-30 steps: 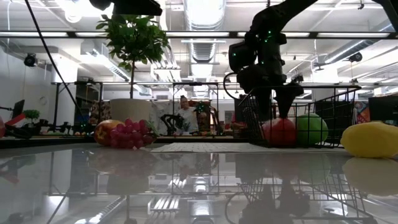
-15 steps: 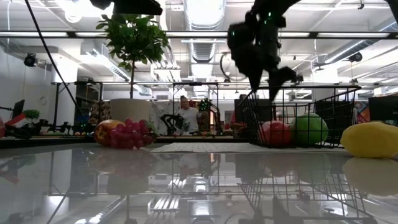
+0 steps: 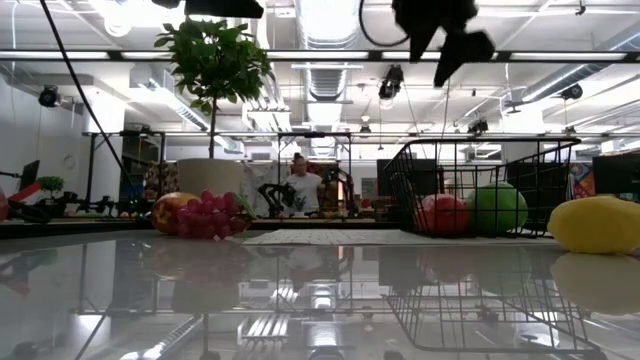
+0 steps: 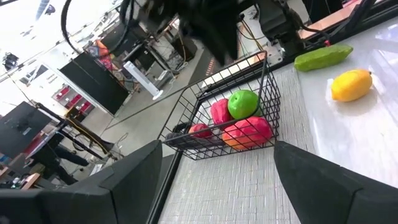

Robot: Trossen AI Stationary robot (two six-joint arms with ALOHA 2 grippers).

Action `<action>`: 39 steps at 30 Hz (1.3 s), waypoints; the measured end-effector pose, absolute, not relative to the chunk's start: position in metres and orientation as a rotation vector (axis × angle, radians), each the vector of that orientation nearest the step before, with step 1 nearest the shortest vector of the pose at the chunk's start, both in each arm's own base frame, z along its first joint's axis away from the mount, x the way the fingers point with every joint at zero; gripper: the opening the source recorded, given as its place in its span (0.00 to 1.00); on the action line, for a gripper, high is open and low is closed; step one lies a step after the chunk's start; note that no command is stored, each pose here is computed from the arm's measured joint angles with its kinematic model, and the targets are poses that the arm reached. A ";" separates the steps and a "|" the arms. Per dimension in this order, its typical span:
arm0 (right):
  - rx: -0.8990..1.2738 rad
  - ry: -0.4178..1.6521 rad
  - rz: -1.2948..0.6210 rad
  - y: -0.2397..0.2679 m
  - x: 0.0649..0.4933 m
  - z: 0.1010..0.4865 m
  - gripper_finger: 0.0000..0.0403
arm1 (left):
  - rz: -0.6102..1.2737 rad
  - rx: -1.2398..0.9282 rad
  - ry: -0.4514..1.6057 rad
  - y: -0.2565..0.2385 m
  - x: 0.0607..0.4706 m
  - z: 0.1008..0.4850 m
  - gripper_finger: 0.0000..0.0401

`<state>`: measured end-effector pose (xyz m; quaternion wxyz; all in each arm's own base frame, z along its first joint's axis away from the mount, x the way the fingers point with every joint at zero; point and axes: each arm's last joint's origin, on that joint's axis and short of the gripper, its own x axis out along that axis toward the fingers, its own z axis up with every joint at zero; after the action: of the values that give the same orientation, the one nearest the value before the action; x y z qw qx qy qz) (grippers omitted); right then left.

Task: Build produce basket
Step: Put the yellow lemon into the wire basket

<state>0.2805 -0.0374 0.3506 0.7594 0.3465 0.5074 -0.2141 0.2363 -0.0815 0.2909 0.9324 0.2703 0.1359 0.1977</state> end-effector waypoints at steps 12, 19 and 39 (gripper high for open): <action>0.773 1.174 -0.469 0.058 0.273 0.338 0.67 | 0.404 0.553 0.279 -0.082 0.236 0.291 0.72; 0.771 1.319 -0.563 0.085 0.276 0.295 0.66 | 0.404 0.554 0.279 -0.082 0.236 0.291 0.72; 0.782 1.622 -0.664 0.089 0.265 0.200 0.86 | 0.404 0.556 0.281 -0.082 0.236 0.290 0.72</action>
<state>0.2648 0.0885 0.1997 0.5738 0.3337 0.6922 -0.2834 0.2363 -0.0815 0.2902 0.9319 0.2715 0.1373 0.1973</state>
